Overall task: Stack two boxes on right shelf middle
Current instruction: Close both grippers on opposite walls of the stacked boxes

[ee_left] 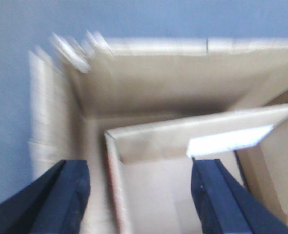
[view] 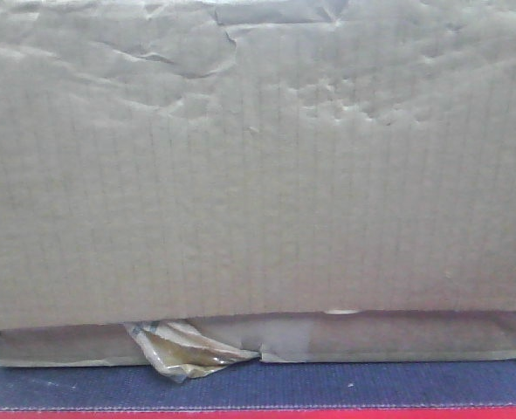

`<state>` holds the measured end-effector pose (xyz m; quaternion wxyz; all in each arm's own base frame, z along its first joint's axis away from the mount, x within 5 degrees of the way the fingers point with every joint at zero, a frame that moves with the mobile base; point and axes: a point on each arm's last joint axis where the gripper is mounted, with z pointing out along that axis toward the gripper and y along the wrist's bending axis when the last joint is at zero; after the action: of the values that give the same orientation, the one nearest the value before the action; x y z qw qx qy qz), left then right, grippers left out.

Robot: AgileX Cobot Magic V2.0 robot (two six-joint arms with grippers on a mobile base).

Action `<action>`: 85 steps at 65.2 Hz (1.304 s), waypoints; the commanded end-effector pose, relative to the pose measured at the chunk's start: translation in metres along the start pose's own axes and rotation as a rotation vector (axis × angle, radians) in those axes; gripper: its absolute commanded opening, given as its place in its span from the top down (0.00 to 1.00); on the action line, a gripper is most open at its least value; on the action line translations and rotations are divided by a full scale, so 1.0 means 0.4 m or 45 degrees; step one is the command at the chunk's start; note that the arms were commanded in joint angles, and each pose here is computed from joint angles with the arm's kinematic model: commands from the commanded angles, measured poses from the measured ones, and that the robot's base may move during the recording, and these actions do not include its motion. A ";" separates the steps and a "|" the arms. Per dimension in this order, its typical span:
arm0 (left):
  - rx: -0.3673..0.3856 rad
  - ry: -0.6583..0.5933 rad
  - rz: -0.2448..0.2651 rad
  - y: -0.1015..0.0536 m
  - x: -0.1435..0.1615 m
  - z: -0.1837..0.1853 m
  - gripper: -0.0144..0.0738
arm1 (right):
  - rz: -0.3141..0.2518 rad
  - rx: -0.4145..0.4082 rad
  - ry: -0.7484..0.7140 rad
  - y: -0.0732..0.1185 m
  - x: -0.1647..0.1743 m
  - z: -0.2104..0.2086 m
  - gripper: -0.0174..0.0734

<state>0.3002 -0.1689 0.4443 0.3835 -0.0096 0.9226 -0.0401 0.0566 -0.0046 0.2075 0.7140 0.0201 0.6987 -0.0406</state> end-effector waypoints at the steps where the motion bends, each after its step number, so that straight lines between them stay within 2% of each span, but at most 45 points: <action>1: 0.002 -0.020 0.003 0.028 -0.002 -0.031 0.43 | -0.007 0.010 -0.027 -0.001 -0.005 -0.001 0.99; 8: -0.050 0.024 0.005 0.065 0.014 -0.013 0.43 | -0.007 0.010 -0.027 -0.001 -0.005 -0.001 0.99; 12: -0.082 0.074 -0.019 0.093 0.029 0.007 0.43 | -0.007 0.010 -0.027 -0.001 -0.005 -0.001 0.99; 21: -0.084 0.219 -0.094 0.130 0.069 0.054 0.43 | -0.007 0.010 -0.027 -0.001 -0.005 -0.001 0.99; 32: -0.083 0.343 -0.094 0.131 0.118 0.095 0.43 | -0.007 0.010 -0.027 -0.001 -0.005 -0.001 0.99; 52: -0.142 0.509 -0.065 0.142 0.199 0.153 0.43 | -0.007 0.010 -0.027 -0.001 -0.005 -0.001 0.99; 73: -0.133 0.528 -0.006 0.143 0.207 0.158 0.43 | -0.007 0.010 -0.027 -0.001 -0.005 -0.001 0.99; 85: -0.132 0.528 -0.003 0.143 0.207 0.158 0.43 | -0.007 0.010 -0.027 -0.001 -0.005 -0.001 0.99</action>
<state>0.2898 -0.1217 0.3328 0.1781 -0.0235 0.9837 0.0097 0.0566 -0.0046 0.2075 0.7140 0.0201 0.6987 -0.0406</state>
